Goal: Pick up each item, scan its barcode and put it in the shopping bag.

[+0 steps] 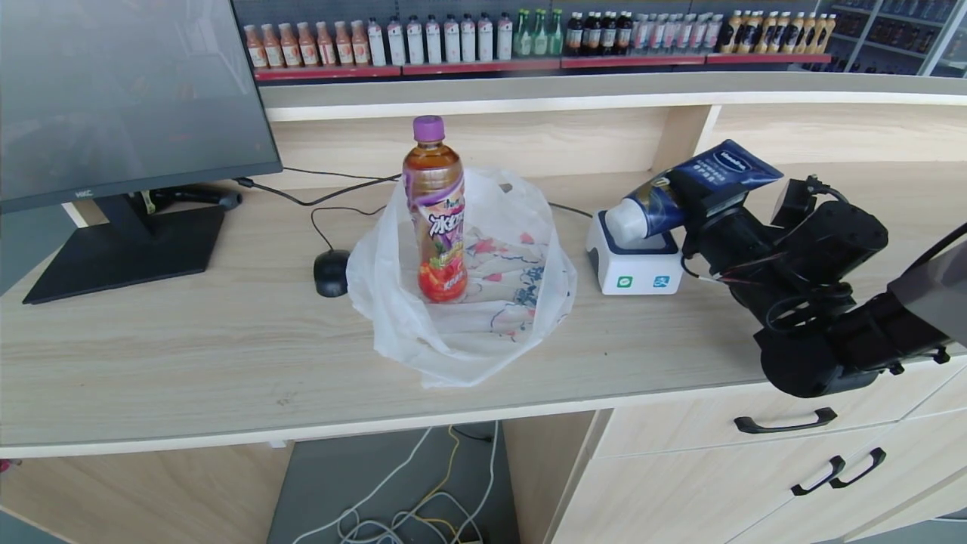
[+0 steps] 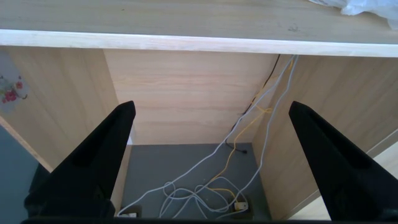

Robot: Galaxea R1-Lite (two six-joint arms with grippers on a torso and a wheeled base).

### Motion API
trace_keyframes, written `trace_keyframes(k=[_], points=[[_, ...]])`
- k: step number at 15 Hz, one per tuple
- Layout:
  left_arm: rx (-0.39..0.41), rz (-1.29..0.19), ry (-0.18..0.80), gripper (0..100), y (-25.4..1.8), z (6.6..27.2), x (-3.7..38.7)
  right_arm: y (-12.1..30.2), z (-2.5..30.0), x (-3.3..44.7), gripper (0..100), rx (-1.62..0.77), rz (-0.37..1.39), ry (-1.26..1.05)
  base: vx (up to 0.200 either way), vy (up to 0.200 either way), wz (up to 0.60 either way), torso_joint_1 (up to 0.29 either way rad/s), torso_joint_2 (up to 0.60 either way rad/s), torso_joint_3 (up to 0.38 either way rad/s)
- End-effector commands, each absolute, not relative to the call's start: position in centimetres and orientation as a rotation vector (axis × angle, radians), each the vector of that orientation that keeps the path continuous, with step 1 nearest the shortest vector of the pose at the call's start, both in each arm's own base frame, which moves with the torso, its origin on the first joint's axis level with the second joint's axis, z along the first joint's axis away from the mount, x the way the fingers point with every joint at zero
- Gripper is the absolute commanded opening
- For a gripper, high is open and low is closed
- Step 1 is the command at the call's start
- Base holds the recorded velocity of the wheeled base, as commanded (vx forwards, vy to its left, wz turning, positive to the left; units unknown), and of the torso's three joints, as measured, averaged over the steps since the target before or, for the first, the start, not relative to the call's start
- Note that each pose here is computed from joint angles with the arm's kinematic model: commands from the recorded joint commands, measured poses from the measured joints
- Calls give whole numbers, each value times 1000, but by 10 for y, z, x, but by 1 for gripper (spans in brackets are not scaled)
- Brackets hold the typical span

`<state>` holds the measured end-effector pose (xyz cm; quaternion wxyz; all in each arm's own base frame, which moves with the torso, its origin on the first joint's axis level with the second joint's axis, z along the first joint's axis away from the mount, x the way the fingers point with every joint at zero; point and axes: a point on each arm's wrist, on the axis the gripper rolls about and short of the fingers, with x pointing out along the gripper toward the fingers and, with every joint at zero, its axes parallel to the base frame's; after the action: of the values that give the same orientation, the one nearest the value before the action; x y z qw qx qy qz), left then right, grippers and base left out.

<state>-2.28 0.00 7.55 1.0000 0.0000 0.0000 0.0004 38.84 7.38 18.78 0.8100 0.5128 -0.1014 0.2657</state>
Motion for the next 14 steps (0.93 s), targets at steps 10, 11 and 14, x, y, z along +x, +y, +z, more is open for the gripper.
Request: trace_keyframes(k=[10, 11, 14], points=[[0, 0, 0, 100, 0, 75, -23, 74, 177, 393, 0, 1097, 553, -193, 0, 0, 0, 0, 0, 0], [-2, 2, 0, 100, 0, 75, -23, 74, 177, 393, 0, 1098, 552, -191, 0, 0, 0, 0, 0, 0], [0, 2, 0, 100, 0, 75, -23, 74, 178, 393, 0, 1096, 552, -195, 0, 0, 0, 0, 0, 0]])
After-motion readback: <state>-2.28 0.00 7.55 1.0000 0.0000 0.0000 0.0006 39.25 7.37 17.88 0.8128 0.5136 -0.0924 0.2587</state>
